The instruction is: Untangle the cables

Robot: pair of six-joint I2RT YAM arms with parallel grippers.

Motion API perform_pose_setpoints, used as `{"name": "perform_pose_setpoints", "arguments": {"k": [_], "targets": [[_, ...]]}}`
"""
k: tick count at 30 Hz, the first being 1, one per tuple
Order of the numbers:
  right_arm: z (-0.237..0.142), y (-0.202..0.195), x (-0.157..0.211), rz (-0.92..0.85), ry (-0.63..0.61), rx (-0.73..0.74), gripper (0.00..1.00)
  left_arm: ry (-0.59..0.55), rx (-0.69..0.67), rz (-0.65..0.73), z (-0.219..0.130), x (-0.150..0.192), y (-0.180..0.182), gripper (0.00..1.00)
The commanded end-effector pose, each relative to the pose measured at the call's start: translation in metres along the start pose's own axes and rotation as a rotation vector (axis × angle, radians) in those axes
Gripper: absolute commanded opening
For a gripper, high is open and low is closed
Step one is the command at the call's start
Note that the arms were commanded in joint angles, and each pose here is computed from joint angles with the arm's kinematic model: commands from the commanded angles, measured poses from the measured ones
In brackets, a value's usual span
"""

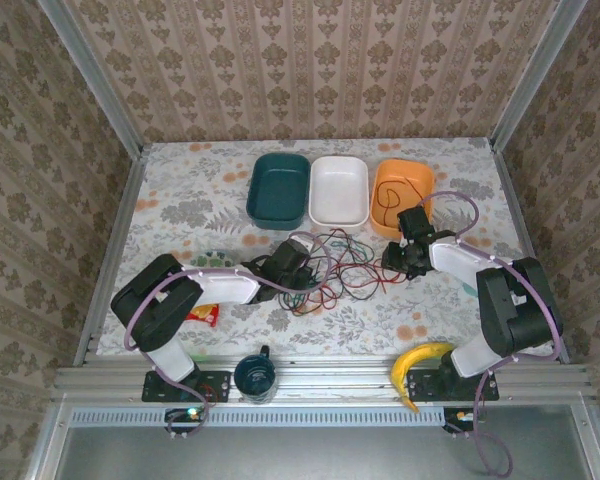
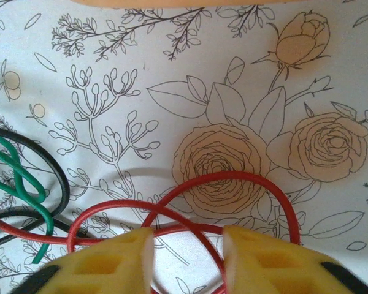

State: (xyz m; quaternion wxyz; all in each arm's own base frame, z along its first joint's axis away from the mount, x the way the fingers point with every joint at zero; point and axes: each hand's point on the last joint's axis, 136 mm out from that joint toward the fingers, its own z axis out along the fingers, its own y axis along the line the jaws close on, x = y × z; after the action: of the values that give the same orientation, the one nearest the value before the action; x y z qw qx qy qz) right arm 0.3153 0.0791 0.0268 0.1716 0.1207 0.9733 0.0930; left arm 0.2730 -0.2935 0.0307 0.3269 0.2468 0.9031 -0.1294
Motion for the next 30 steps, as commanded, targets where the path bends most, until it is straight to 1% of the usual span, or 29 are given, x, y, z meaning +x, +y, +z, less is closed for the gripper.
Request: {"name": "perform_pose_setpoints", "arguments": {"k": [1, 3, 6, 11, 17, 19, 24, 27, 30], "targets": [[0.004, -0.005, 0.013, 0.008, 0.049, 0.012, 0.26, 0.025, 0.003, 0.026, 0.004, 0.005, -0.004, 0.00], [0.004, -0.005, 0.013, 0.009, 0.052, 0.014, 0.25, 0.023, 0.003, 0.024, 0.004, 0.004, -0.004, 0.00], [0.003, -0.007, 0.016, 0.005, 0.067, 0.028, 0.28, 0.019, 0.005, 0.023, 0.005, 0.003, -0.005, 0.00], [0.002, -0.009, 0.021, -0.023, 0.090, 0.065, 0.31, 0.017, 0.002, 0.022, 0.005, 0.003, -0.004, 0.00], [0.003, -0.007, 0.024, -0.048, 0.119, 0.089, 0.30, 0.010, -0.001, 0.018, 0.007, 0.003, -0.004, 0.00], [0.003, -0.006, 0.023, -0.050, 0.123, 0.089, 0.27, 0.011, -0.002, 0.018, 0.007, 0.003, -0.003, 0.00], [0.004, -0.002, 0.022, -0.041, 0.112, 0.064, 0.12, 0.009, -0.007, 0.016, 0.007, 0.004, -0.002, 0.00], [0.003, 0.007, 0.019, -0.023, 0.092, 0.014, 0.05, 0.006, -0.010, 0.016, 0.006, 0.004, -0.001, 0.00], [-0.004, 0.013, 0.012, -0.003, 0.050, -0.019, 0.02, 0.005, -0.015, 0.013, 0.007, 0.004, 0.000, 0.00]]}}
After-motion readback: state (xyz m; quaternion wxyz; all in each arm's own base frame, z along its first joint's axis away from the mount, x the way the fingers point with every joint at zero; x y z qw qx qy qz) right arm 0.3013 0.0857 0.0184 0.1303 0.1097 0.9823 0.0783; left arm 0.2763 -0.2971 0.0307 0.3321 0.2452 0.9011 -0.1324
